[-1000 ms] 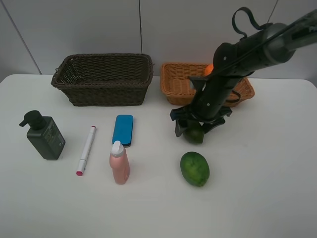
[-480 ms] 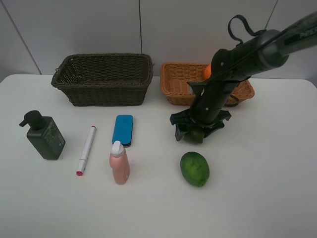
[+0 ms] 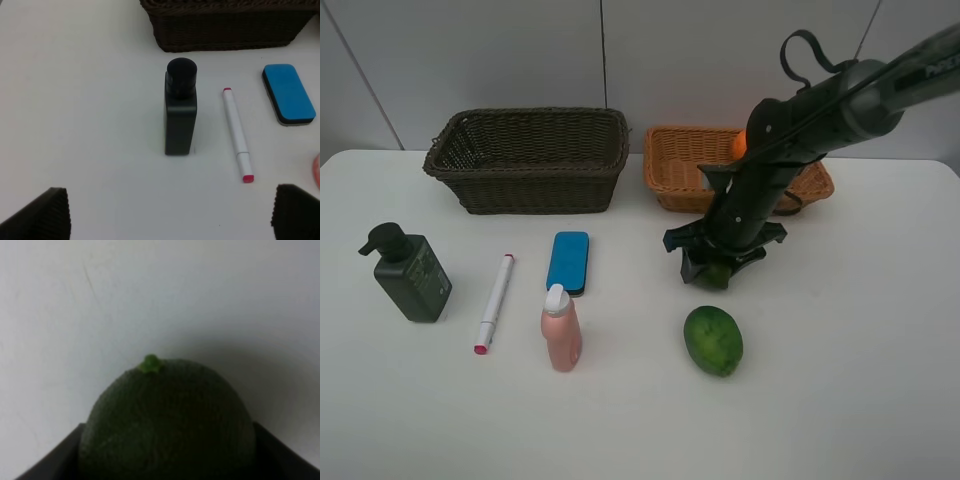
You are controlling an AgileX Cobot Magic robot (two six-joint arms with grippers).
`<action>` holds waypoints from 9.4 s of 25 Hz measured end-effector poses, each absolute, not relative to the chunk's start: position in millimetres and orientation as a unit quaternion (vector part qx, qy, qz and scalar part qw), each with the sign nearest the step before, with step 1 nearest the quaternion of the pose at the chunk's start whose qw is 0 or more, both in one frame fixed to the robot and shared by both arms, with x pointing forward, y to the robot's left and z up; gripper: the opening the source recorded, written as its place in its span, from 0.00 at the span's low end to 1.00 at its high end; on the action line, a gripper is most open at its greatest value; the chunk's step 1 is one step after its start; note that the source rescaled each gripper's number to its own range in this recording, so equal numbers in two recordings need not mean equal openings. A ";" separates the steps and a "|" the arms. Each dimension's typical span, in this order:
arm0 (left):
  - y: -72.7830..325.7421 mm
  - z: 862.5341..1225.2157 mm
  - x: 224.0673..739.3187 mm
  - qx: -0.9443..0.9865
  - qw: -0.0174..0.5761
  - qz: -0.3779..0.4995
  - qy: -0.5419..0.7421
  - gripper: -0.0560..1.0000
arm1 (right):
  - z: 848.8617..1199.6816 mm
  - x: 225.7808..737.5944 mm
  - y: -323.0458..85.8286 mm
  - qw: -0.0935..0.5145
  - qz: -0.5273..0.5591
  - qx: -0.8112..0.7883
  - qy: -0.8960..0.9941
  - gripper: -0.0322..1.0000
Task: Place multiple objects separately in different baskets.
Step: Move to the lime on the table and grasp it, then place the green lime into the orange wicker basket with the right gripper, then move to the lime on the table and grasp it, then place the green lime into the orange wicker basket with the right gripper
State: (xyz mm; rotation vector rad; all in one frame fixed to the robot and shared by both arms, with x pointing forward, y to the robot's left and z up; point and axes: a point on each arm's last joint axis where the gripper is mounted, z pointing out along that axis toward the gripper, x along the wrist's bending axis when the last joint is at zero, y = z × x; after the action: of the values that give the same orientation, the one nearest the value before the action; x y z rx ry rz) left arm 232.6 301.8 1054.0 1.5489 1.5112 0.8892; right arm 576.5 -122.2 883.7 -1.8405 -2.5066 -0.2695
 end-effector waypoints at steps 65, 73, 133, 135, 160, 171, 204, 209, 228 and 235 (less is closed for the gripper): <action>301.8 1054.0 232.6 0.610 0.390 0.350 0.595 1.00 | 918.6 697.4 -93.1 -0.218 -0.238 -0.472 -0.821 0.26; 301.8 1054.0 232.6 0.610 0.390 0.350 0.595 1.00 | 918.3 696.9 -92.7 -0.212 -0.240 -0.478 -0.818 0.99; 301.8 1054.0 232.6 0.610 0.390 0.350 0.595 1.00 | 1003.6 468.0 -132.6 -0.024 -0.113 -0.543 -0.831 1.00; 301.8 1054.0 232.6 0.610 0.390 0.350 0.595 1.00 | 992.3 464.2 -131.0 -0.027 -0.129 -0.546 -0.827 1.00; 301.8 1054.0 232.6 0.610 0.390 0.350 0.595 1.00 | 906.9 456.9 -108.9 0.022 -0.068 -0.570 -0.819 1.00; 301.8 1054.0 232.6 0.610 0.390 0.350 0.595 1.00 | 892.4 459.9 -106.9 0.021 -0.061 -0.571 -0.818 1.00; 301.8 1054.0 232.6 0.610 0.390 0.350 0.595 1.00 | 881.3 460.7 -105.4 0.028 -0.054 -0.577 -0.814 0.31; 301.8 1054.0 232.6 0.610 0.390 0.350 0.595 1.00 | 881.3 460.5 -105.5 0.028 -0.052 -0.577 -0.814 0.31; 301.8 1054.0 232.6 0.610 0.390 0.350 0.595 1.00 | 1026.7 447.3 -137.8 -0.090 -0.219 -0.548 -0.802 0.31; 301.8 1054.0 232.6 0.610 0.390 0.350 0.595 1.00 | 1075.9 476.7 -145.8 -0.201 -0.226 -0.547 -0.781 0.31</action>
State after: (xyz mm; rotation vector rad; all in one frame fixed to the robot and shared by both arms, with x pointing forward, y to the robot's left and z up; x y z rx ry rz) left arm 232.6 301.8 1054.0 1.5489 1.5112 0.8892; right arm 476.7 -145.8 1075.9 -1.9789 -2.8267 -0.8189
